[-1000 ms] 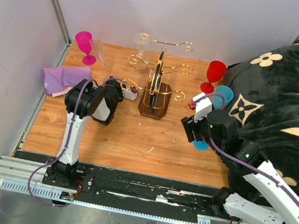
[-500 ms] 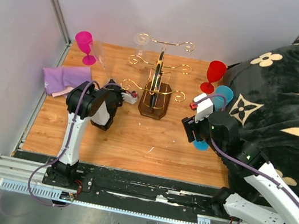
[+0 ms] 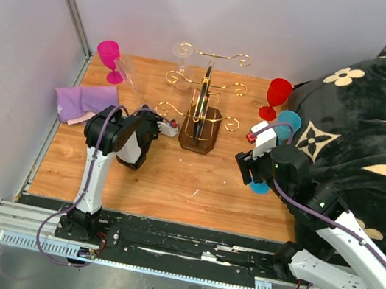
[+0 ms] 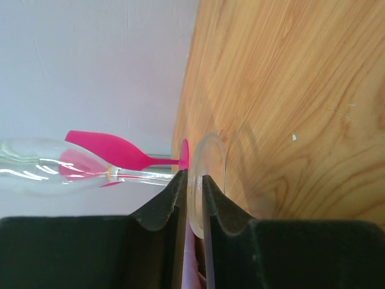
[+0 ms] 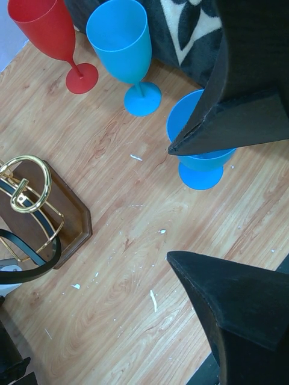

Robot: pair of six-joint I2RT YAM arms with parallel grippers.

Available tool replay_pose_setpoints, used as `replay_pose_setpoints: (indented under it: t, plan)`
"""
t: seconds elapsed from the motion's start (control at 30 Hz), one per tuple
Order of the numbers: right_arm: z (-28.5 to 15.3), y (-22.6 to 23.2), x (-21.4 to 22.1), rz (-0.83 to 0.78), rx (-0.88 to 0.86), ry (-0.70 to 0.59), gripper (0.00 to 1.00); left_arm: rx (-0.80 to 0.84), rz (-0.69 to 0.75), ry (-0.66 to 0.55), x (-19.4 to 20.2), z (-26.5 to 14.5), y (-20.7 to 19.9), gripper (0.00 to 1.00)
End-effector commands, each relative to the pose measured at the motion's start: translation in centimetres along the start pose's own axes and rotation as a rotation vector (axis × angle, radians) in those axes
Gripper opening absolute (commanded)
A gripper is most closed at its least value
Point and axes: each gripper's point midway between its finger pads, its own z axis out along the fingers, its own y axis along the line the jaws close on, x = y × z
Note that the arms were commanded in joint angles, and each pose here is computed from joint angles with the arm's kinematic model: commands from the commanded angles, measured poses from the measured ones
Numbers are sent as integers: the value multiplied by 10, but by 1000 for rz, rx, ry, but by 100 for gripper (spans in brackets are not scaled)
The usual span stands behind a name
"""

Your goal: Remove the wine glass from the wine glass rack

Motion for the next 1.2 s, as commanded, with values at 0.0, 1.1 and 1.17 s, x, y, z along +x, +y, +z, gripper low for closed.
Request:
replay_pose_setpoints:
  t: [0.0, 1.1, 1.17]
  plan:
    - [-1, -4, -4, 29, 12, -27, 66, 172, -5, -17, -5, -13, -48, 21]
    - [-1, -4, -2, 37, 19, -40, 65, 366, -28, 36, -6, -14, -69, 17]
    - [-1, -5, -1, 37, 22, -41, 65, 368, -27, 44, -5, -13, -70, 10]
